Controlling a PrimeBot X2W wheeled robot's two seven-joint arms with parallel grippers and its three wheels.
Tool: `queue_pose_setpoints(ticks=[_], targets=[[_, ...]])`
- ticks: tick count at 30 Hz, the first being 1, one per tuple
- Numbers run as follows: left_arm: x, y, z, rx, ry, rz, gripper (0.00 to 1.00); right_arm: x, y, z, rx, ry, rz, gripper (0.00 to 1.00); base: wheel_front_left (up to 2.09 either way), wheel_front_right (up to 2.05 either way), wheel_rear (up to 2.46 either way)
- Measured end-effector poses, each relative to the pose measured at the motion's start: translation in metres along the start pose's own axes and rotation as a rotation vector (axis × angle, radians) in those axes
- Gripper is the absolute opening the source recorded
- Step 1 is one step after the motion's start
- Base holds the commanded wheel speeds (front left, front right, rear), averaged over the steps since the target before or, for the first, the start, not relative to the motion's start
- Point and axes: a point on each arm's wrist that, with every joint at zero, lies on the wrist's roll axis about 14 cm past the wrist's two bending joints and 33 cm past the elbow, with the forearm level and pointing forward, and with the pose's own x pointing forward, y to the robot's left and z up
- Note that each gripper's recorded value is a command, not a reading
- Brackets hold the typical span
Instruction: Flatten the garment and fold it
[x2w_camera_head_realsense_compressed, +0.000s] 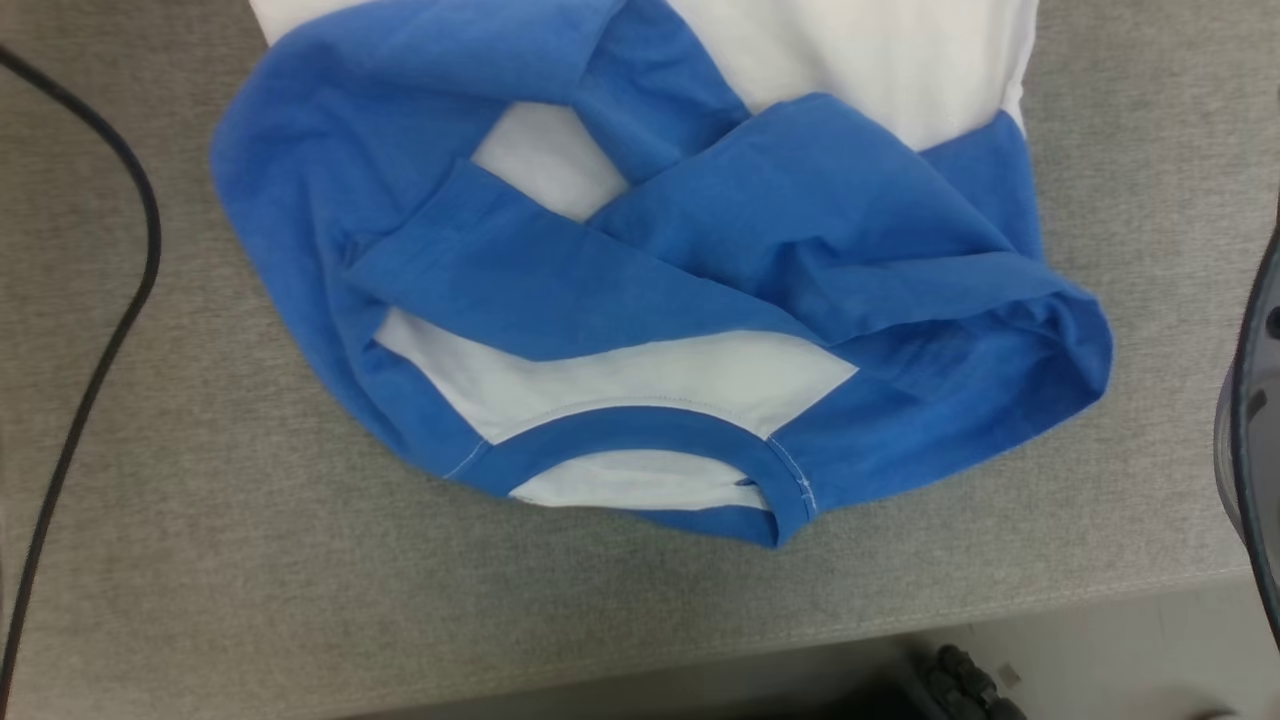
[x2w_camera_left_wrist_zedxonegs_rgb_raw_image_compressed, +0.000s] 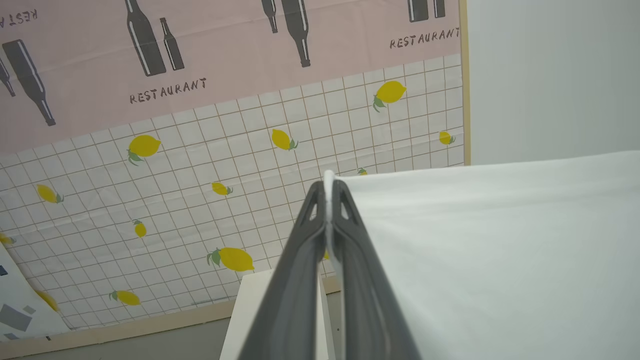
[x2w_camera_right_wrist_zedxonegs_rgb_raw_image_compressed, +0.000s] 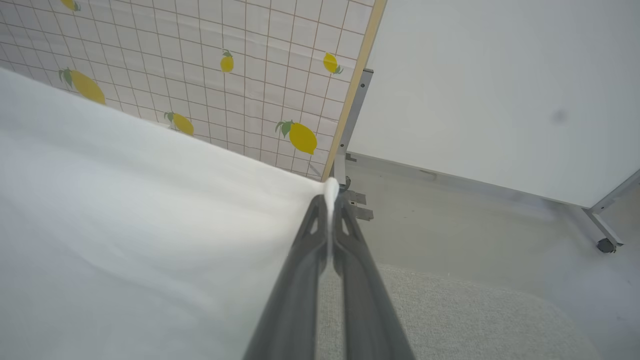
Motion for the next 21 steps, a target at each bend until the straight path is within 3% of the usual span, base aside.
queue_pose_setpoints(ticks=[8, 15, 21], targets=[[-0.050, -0.017, -0.025, -0.092, 0.134, -0.099, 0.00, -0.031, 0.024, -0.005, -0.002, -0.008, 0.115, 0.00, 0.00, 0.00, 0.00], [-0.130, -0.037, -0.021, -0.185, 0.230, -0.172, 0.00, -0.098, 0.039, -0.020, 0.040, 0.001, 0.236, 0.00, 0.00, 0.00, 0.00], [-0.214, -0.062, -0.011, -0.284, 0.355, -0.237, 0.00, -0.170, 0.027, -0.033, 0.049, 0.042, 0.279, 0.00, 0.00, 0.00, 0.00]])
